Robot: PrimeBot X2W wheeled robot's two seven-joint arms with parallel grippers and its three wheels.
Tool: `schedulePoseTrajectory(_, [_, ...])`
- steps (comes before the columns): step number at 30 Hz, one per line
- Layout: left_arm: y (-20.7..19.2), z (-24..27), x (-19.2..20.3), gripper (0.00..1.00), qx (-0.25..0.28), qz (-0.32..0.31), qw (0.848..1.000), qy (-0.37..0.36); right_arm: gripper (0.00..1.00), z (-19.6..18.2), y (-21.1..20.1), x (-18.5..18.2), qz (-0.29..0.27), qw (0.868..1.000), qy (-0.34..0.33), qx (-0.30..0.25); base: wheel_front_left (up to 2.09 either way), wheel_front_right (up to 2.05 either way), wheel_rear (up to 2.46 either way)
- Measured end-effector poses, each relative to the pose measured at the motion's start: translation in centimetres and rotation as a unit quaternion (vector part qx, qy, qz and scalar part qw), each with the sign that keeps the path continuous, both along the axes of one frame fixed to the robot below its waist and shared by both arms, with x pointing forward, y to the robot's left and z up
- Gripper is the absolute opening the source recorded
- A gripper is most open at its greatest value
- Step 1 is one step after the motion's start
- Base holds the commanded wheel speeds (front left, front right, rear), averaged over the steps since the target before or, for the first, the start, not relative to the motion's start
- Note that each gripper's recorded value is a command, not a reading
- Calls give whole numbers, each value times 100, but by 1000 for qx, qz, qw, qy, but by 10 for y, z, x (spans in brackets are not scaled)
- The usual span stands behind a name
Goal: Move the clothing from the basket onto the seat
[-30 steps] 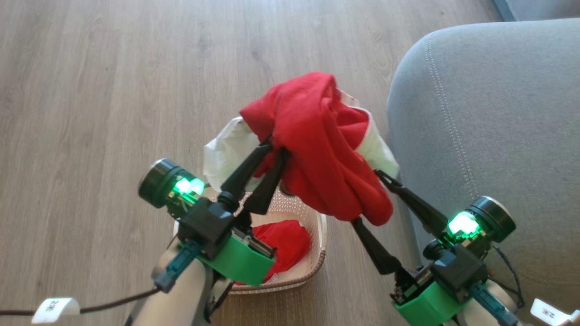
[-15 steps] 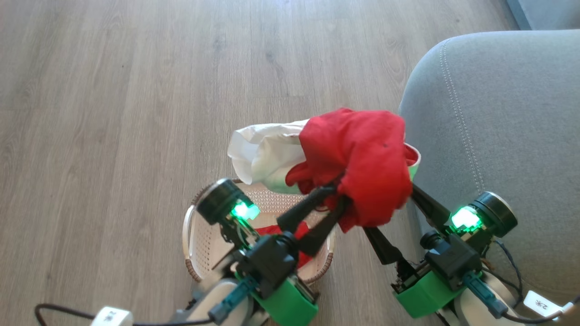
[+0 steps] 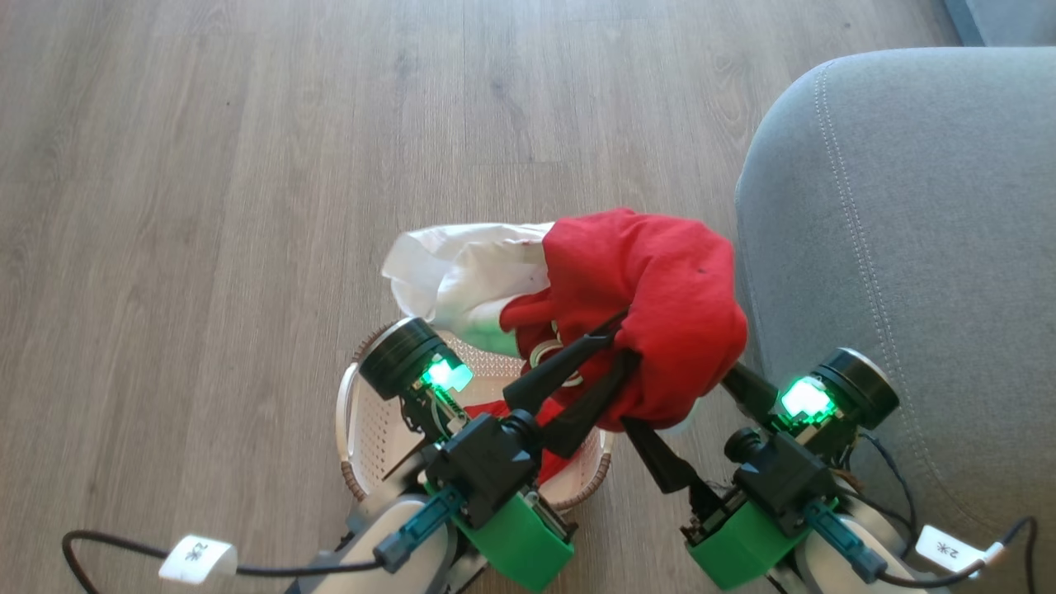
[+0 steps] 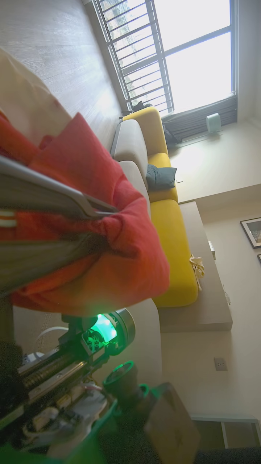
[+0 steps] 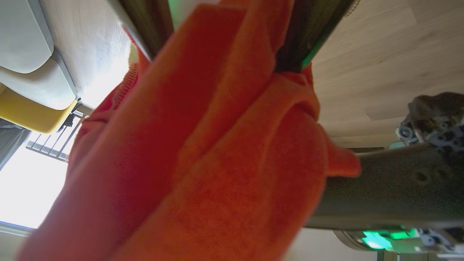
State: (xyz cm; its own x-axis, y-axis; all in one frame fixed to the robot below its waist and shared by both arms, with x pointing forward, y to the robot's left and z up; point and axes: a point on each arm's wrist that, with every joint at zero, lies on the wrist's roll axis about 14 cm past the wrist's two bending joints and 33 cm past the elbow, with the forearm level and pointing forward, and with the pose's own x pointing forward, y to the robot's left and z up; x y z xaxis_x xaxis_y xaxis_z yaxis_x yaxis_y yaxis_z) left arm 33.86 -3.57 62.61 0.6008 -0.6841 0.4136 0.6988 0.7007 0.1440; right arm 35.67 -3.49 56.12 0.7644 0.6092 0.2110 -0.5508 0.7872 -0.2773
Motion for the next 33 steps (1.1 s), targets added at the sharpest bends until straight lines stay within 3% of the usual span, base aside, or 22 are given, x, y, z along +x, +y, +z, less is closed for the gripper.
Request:
schedulePoseTrajectory(23, [-10,-11,-11,0,4,-25,999,23,100,11,9,-2,4,1000,-4,28,0,0,0])
schedulePoseTrajectory(24, [-11,-11,-13,0,5,-28,999,23,96,12,9,-1,3,1000,-5,30,0,0,0])
schedulePoseTrajectory(25, [-12,-11,-13,0,5,-30,999,23,0,13,10,-1,2,999,-6,33,0,0,0])
schedulePoseTrajectory(33, [-12,-7,-13,0,1,-31,999,19,0,19,10,0,1,999,-8,48,0,0,0])
